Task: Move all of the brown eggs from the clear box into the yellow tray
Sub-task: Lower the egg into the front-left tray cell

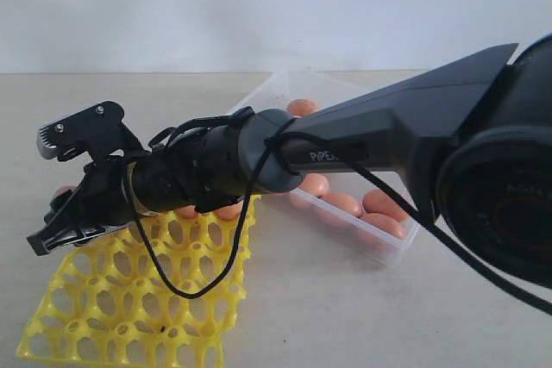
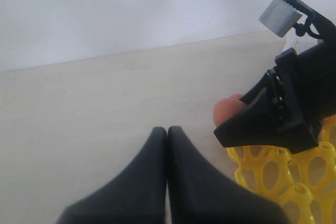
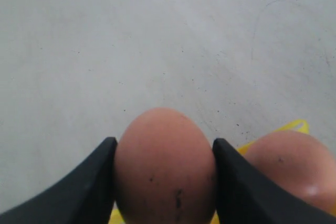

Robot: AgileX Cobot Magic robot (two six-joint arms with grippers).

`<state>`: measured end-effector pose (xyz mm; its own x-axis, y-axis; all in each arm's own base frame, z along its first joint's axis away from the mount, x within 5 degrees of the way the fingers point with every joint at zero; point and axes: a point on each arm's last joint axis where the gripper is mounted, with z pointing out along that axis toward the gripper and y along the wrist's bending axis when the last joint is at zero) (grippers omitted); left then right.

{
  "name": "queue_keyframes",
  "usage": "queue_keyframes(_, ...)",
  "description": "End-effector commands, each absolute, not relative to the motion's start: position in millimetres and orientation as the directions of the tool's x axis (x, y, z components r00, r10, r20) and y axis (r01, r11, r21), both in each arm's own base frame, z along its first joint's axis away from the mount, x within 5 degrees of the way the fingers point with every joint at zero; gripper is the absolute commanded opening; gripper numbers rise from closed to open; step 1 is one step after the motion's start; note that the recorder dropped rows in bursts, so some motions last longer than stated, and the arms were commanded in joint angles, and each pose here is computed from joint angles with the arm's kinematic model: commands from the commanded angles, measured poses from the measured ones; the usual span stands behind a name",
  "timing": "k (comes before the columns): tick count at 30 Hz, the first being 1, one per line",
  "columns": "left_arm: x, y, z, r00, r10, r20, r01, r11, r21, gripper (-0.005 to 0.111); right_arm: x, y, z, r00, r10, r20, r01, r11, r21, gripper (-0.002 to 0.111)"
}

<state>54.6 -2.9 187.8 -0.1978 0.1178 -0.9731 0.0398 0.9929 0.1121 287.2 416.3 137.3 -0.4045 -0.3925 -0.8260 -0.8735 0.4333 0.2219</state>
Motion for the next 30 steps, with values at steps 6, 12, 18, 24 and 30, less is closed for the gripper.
queue_keyframes(6,54.7,-3.1,187.6,-0.191,0.124,-0.974,0.044,0.992,0.118,-0.004,287.3,416.8,140.3,-0.412,-0.383,-0.827,-0.871,0.432,0.234,0.009)
queue_keyframes(12,54.7,-3.1,187.6,-0.191,0.124,-0.974,0.044,0.992,0.118,-0.004,288.1,416.3,139.9,-0.41,-0.386,-0.826,-0.87,0.439,0.226,0.025)
queue_keyframes(18,54.7,-3.1,187.6,-0.191,0.124,-0.974,0.044,0.992,0.118,-0.004,289.8,415.3,139.4,-0.41,-0.387,-0.826,-0.863,0.457,0.214,0.026)
queue_keyframes(24,54.7,-3.1,187.6,-0.191,0.124,-0.974,0.044,0.992,0.118,-0.004,289.8,415.3,139.4,-0.41,-0.387,-0.826,-0.863,0.457,0.214,0.026)
queue_keyframes(30,54.7,-3.1,187.6,-0.191,0.124,-0.974,0.044,0.992,0.118,-0.004,287.0,416.9,140.2,-0.404,-0.389,-0.828,-0.876,0.425,0.228,0.026)
